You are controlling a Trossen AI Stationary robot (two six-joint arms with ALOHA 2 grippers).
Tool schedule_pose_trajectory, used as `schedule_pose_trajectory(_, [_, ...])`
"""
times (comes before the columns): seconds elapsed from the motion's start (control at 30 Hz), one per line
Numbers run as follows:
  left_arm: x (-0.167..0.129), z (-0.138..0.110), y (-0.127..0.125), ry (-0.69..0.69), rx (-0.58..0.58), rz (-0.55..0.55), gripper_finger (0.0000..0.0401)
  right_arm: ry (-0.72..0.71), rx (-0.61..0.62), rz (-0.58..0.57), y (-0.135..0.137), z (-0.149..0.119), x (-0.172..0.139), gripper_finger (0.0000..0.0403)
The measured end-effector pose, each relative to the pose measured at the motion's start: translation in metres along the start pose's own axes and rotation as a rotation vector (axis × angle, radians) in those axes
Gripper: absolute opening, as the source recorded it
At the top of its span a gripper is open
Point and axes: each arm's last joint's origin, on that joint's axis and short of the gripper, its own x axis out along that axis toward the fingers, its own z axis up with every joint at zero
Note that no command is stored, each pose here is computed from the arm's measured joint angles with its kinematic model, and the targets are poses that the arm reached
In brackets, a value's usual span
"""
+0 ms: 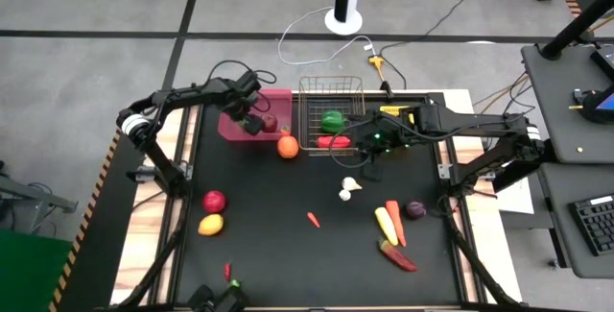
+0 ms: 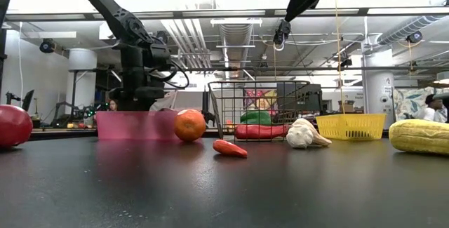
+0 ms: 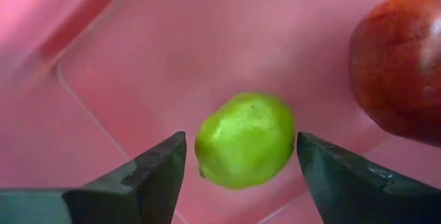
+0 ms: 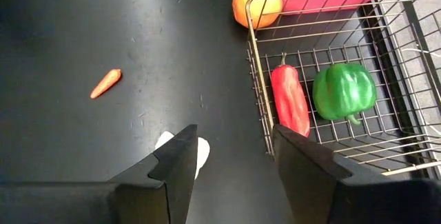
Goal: Sort produce into baskets
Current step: Put the green lime into the red bin, then put the white garlic into the gold mesh basket
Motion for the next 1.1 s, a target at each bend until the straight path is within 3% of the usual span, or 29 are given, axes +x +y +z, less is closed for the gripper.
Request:
schedule_pose_trajectory(0.27, [-0.016, 0.003, 0.001, 0.010, 0.025, -0.001, 0.0263, -0.001, 0.001, -0.008, 0.000, 0.000, 0.000, 0.0178])
schedule_pose_trajectory(0.6, [-0.078, 0.016, -0.005, -0.149, 0.052, -0.019, 0.0263, 0.004, 0.048, -0.009, 0.000, 0.000, 0.000, 0.0178])
schedule_pose_trajectory(0.83, [-0.121, 0.001, -0.040, -0.294, 0.117, -0.063, 0.0263, 0.031, 0.089, -0.011, 0.000, -0.003, 0.000, 0.0178])
schedule_pose_trajectory(1.1, [-0.157, -0.044, -0.090, -0.426, 0.214, -0.100, 0.0263, 0.068, 0.119, -0.004, 0.006, -0.010, 0.007, 0.0178])
